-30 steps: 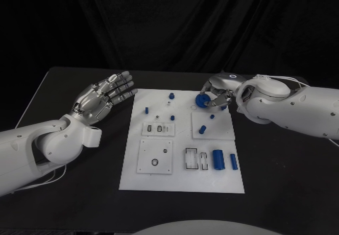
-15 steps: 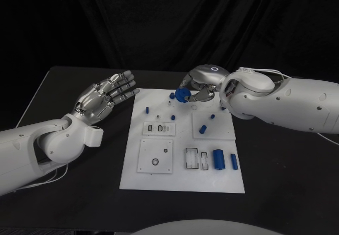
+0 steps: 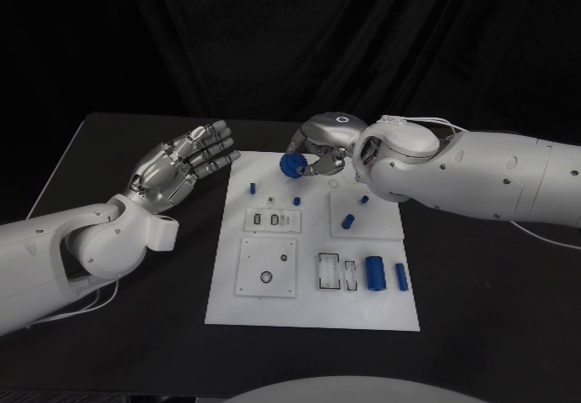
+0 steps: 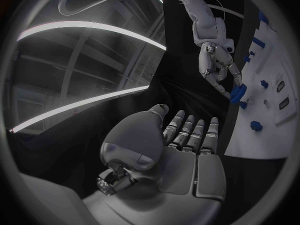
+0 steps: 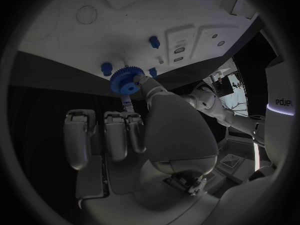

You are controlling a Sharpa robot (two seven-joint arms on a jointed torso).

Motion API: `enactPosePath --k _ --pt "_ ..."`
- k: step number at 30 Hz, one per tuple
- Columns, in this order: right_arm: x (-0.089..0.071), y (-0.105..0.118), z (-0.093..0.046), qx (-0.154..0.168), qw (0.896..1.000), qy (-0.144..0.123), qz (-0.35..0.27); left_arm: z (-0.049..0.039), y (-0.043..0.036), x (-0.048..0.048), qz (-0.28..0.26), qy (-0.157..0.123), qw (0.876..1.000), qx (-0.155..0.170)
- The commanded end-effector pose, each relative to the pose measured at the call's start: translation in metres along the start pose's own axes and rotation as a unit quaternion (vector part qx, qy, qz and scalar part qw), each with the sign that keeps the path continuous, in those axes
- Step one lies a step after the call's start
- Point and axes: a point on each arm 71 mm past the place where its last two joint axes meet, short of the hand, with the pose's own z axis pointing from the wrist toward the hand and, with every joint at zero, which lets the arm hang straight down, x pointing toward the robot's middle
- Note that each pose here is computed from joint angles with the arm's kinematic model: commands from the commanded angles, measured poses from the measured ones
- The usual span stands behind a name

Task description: Assemble the parts on the task board

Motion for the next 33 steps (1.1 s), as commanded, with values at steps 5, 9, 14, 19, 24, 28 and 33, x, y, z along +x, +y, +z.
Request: enactPosePath --k 5,9,14,19,24,28,33 --pt "0.008 -0.001 0.005 0.022 0.999 0.027 -0.013 0.0009 -0.0092 0.0022 -0.007 0.009 0.997 0.07" --pt "0.011 0.0 0.007 0.024 0.999 0.033 -0.014 0.0017 -0.0086 0.0026 -0.008 0.01 0.998 0.069" --pt "0.014 0.0 0.01 0.025 0.999 0.038 -0.014 0.0021 -0.0082 0.0027 -0.008 0.011 0.998 0.068" --pt "0.016 0.0 0.011 0.026 0.999 0.044 -0.015 0.0023 -0.0079 0.0026 -0.008 0.011 0.998 0.067" --pt "0.019 0.001 0.013 0.025 0.998 0.051 -0.015 0.0027 -0.0076 0.0027 -0.009 0.012 0.998 0.066" --pt "0.021 0.002 0.014 0.022 0.998 0.054 -0.014 0.003 -0.0073 0.0026 -0.009 0.012 0.998 0.065" --pt "0.024 0.004 0.015 0.017 0.998 0.058 -0.013 0.0032 -0.0071 0.0015 -0.009 0.012 0.998 0.064"
